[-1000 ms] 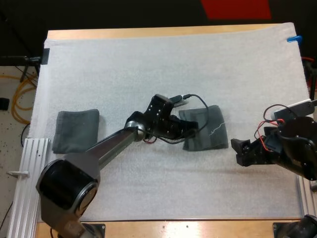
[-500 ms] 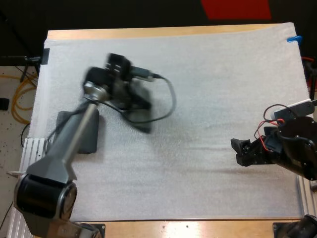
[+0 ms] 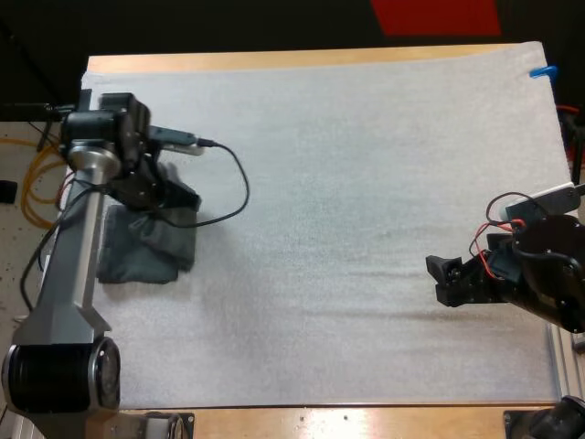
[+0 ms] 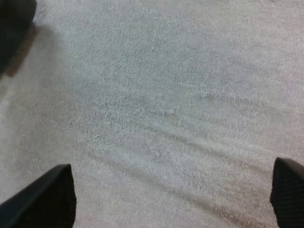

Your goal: Pick towel from pile fold and stack

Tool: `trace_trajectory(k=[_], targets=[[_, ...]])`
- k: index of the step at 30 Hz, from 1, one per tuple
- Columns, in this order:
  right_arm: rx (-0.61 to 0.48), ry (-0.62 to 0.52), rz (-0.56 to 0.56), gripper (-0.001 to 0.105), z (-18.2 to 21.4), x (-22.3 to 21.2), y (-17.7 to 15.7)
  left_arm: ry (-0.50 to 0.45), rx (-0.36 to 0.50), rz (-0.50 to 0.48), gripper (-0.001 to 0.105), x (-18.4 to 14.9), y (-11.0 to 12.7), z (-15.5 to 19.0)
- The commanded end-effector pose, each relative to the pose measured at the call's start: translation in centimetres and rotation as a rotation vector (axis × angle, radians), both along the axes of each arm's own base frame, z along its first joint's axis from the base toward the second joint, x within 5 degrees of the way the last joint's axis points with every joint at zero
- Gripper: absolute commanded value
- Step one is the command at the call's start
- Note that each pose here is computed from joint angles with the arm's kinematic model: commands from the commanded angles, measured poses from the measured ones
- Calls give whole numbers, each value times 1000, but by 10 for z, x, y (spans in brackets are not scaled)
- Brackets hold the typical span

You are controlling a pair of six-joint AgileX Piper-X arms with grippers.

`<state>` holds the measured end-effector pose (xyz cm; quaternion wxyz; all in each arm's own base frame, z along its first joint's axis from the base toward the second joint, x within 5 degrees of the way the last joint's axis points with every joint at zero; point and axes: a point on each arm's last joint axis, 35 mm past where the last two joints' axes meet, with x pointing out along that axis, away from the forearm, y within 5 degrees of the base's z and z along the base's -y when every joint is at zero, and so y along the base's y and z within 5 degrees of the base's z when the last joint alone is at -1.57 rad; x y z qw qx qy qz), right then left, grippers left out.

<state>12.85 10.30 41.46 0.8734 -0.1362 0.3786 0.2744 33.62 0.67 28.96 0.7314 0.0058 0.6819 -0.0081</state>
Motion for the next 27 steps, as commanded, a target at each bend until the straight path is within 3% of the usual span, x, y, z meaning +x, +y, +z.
trace_trajectory(k=[1,12,22,27], targets=[[12,-14,7,80,2,0,0,-4,30,6,0,-2,6,4],[28,-5,23,80,3,0,1,5,64,95,0,-4,39,2],[254,3,173,80,14,2,14,74,90,116,0,1,48,-15],[331,24,237,80,18,2,17,113,146,106,14,3,50,-22]])
